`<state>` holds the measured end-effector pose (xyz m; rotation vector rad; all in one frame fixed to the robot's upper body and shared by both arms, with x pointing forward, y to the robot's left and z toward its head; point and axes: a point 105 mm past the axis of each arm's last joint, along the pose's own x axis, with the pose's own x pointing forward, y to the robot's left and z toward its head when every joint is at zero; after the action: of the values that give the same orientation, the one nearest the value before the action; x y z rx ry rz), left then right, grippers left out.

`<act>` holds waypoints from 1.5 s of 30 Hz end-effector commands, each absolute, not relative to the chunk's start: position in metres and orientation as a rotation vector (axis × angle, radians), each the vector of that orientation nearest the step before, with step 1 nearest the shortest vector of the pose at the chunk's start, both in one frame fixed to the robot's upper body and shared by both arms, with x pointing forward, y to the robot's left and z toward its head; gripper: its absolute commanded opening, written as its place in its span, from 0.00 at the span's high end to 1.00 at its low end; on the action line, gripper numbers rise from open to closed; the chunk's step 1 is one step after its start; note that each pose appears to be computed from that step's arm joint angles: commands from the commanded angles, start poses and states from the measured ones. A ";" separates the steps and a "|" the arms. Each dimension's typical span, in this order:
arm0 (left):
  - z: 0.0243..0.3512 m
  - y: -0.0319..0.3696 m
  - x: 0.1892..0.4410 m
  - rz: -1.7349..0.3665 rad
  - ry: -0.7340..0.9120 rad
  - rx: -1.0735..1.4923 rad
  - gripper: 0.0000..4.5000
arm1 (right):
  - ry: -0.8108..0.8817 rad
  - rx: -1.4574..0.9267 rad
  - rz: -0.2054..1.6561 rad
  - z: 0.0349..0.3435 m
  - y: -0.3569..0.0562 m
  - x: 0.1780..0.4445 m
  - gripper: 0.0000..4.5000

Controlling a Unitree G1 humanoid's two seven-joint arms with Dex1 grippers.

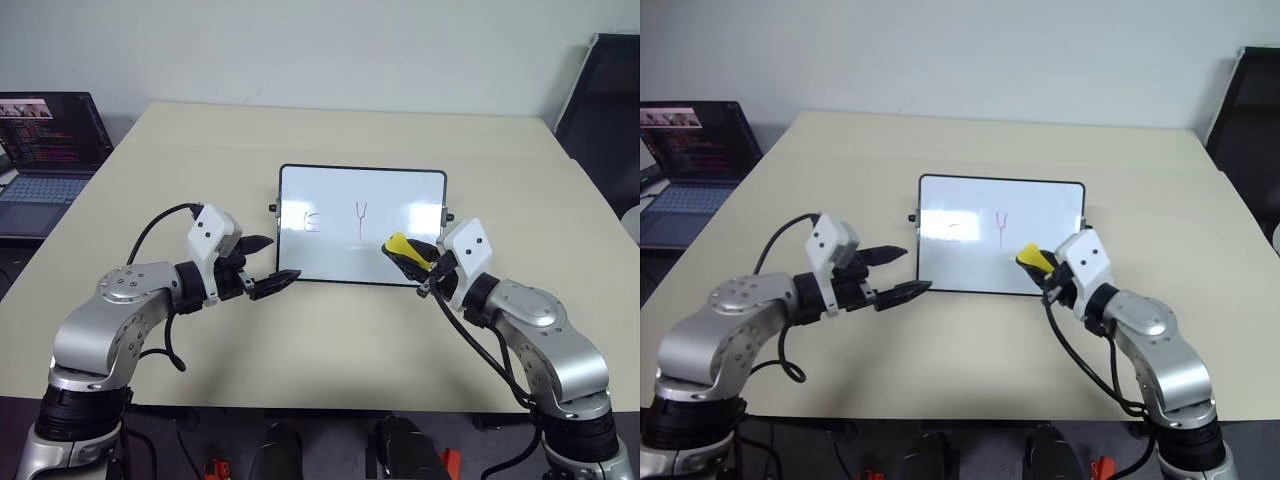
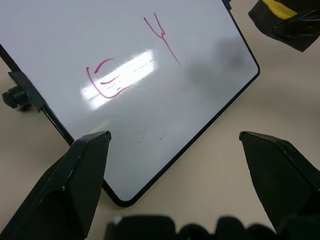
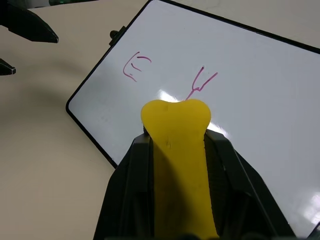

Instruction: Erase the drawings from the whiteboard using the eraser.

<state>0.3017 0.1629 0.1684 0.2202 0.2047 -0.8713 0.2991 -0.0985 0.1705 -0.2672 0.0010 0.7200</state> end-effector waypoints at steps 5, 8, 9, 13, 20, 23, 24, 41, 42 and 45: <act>0.173 0.162 0.296 -0.923 0.205 0.331 0.00 | -0.037 -0.343 0.762 0.185 -0.074 0.308 0.78; 0.175 0.159 0.297 -0.940 0.200 0.342 0.00 | 0.067 -0.332 0.791 0.170 -0.073 0.304 0.78; 0.176 0.159 0.298 -0.944 0.198 0.343 0.00 | 0.098 -0.331 0.795 0.164 -0.075 0.301 0.78; 0.177 0.158 0.299 -0.950 0.200 0.349 0.00 | 0.153 -0.338 0.814 0.151 -0.075 0.293 0.78; 0.176 0.158 0.300 -0.954 0.209 0.357 0.00 | 0.029 -0.355 0.718 0.177 -0.067 0.321 0.78; 0.175 0.157 0.300 -0.960 0.215 0.361 0.00 | -0.027 -0.438 0.666 0.186 -0.060 0.342 0.78; 0.175 0.157 0.300 -0.961 0.215 0.361 0.00 | -0.039 -0.463 0.658 0.187 -0.058 0.346 0.78; 0.172 0.154 0.300 -0.974 0.190 0.332 0.00 | 0.041 -0.656 0.713 0.160 -0.045 0.389 0.78; 0.171 0.154 0.300 -0.974 0.188 0.330 0.00 | 0.031 -0.642 0.694 0.162 -0.047 0.390 0.78; 0.172 0.154 0.301 -0.978 0.184 0.332 0.00 | -0.013 -0.644 0.562 0.175 -0.061 0.404 0.78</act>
<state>0.3009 0.1560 0.1621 0.3142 0.2322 -0.9709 0.3903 -0.0397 0.1646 -0.6406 0.0000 0.6864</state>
